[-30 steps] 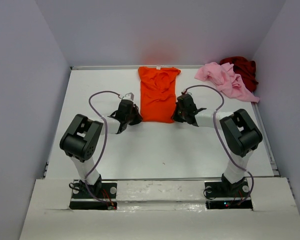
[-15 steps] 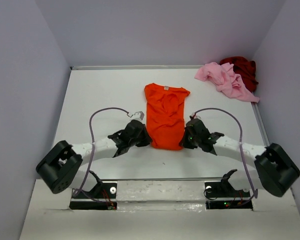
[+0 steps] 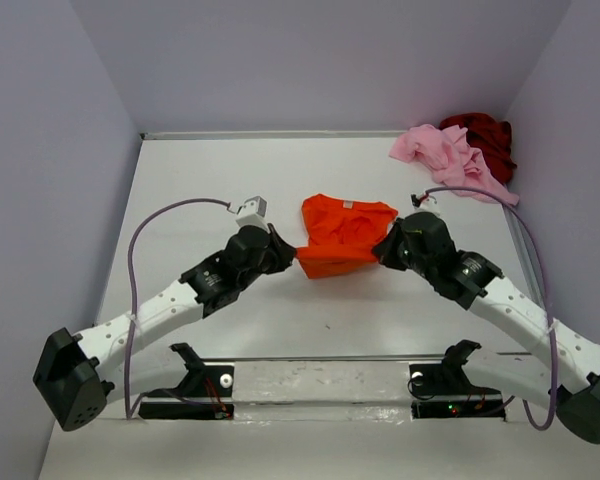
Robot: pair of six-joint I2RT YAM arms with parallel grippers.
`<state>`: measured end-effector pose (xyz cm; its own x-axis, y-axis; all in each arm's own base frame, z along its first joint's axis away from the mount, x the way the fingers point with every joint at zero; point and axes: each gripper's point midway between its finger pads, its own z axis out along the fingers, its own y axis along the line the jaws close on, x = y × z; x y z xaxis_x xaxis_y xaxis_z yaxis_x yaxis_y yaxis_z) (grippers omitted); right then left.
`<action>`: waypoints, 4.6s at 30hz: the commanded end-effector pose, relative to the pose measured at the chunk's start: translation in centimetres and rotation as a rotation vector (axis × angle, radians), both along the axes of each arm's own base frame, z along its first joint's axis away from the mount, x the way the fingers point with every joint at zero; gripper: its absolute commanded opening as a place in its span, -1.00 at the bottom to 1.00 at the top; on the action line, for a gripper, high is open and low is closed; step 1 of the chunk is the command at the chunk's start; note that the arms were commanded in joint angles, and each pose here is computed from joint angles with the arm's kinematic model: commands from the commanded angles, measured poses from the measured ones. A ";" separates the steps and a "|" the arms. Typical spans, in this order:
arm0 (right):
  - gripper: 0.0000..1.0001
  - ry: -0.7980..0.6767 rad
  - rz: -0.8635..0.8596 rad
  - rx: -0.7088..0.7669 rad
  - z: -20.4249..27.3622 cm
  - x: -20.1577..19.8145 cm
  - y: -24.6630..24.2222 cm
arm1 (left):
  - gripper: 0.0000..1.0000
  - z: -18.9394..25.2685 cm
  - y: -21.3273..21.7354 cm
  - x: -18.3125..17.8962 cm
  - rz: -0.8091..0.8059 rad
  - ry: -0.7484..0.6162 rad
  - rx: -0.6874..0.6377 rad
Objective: Fold and stack the t-shirts
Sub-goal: Fold the tshirt
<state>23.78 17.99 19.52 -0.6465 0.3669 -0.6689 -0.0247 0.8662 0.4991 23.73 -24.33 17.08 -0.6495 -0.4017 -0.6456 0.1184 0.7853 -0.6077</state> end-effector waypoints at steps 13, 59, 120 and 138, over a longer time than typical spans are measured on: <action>-1.00 -0.067 -0.307 -0.278 -2.4 10.2 -0.6 | -1.00 1.4 -1.7 14.9 0.032 -0.160 0.191; 0.19 0.049 -0.579 -0.566 -12.4 22.7 -6.7 | 0.82 -4.2 -4.0 25.7 -0.036 -0.119 0.199; 0.30 -0.042 -0.247 -0.340 -3.4 19.2 -2.6 | 0.83 -2.2 -7.9 14.6 -0.156 -0.149 0.135; 0.29 0.030 -0.226 -0.365 -8.2 17.2 -3.2 | 0.79 -7.8 -11.7 23.4 -0.204 -0.054 0.033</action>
<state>39.63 14.12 11.45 -0.6196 0.2292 -0.7507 0.1950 0.9714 0.1357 46.29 -35.00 8.58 -0.6805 -0.2285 -0.6962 0.2791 0.7977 -0.5346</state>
